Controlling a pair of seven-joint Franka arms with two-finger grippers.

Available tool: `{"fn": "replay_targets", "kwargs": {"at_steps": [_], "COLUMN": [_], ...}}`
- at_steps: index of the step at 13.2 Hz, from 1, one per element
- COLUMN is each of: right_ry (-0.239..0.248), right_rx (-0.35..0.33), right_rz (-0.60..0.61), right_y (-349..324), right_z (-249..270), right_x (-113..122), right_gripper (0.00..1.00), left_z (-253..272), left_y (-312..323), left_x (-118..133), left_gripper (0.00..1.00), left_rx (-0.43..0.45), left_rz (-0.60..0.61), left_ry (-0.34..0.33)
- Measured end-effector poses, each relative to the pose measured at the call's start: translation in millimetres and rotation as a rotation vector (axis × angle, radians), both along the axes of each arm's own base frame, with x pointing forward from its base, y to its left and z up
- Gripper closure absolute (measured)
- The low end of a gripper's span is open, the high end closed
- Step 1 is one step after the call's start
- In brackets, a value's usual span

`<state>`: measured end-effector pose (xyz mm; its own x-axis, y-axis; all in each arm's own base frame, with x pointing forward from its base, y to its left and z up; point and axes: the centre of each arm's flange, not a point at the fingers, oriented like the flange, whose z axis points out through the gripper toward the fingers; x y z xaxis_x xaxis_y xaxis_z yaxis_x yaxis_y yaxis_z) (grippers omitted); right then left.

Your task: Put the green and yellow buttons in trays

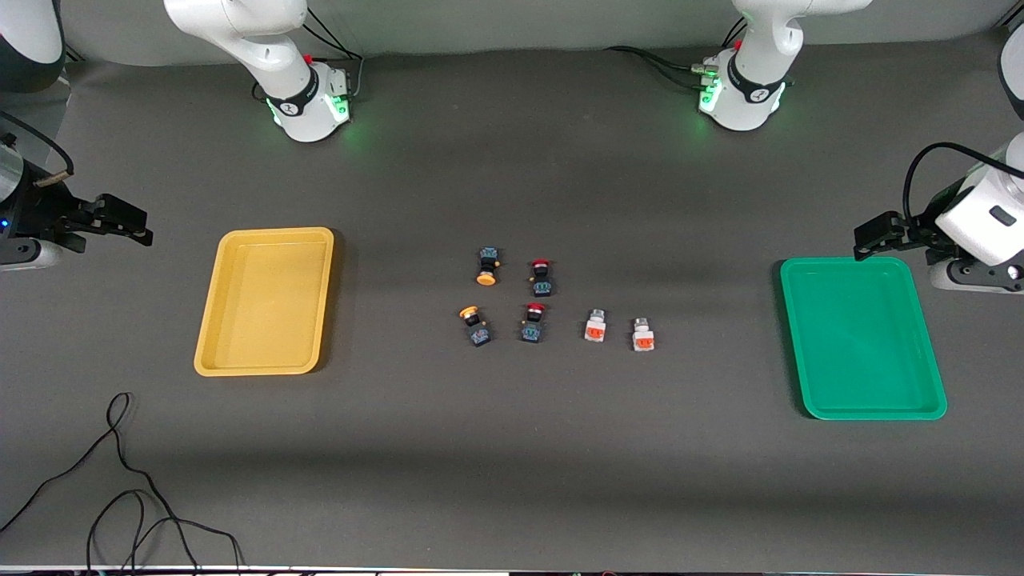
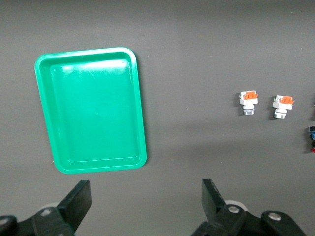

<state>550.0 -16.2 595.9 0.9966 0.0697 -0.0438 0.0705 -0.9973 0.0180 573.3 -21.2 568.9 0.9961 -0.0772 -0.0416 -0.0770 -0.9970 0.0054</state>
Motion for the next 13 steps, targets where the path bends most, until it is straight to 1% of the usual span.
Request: {"fn": "replay_targets", "kwargs": {"at_steps": [7,9,10,11,13], "right_ry": [-0.013,0.001,0.018,0.030,0.035], "right_rx": [0.000,0.001,0.005,0.010,0.014], "right_rz": [0.000,0.001,0.005,0.008,0.006], "right_y": [0.0,0.9,5.2,14.3,46.0], "right_z": [6.3,5.1,3.6,2.7,2.2], "right_x": [0.6,-0.8,-2.6,-3.9,-5.2], "right_gripper": [0.00,0.00,0.00,0.00,0.00], "left_z": [-0.6,-0.7,-0.7,-0.9,-1.1], "left_y": [-0.2,-0.2,-0.3,-0.9,-5.1], "left_x": [0.0,0.1,0.1,0.1,0.1], "left_gripper": [0.00,0.00,0.00,0.00,0.00], "left_rx": [0.000,0.000,0.000,0.000,-0.001], "left_rz": [-0.001,-0.001,0.000,-0.001,0.002], "left_ry": [0.002,0.002,0.003,0.003,0.003]}}
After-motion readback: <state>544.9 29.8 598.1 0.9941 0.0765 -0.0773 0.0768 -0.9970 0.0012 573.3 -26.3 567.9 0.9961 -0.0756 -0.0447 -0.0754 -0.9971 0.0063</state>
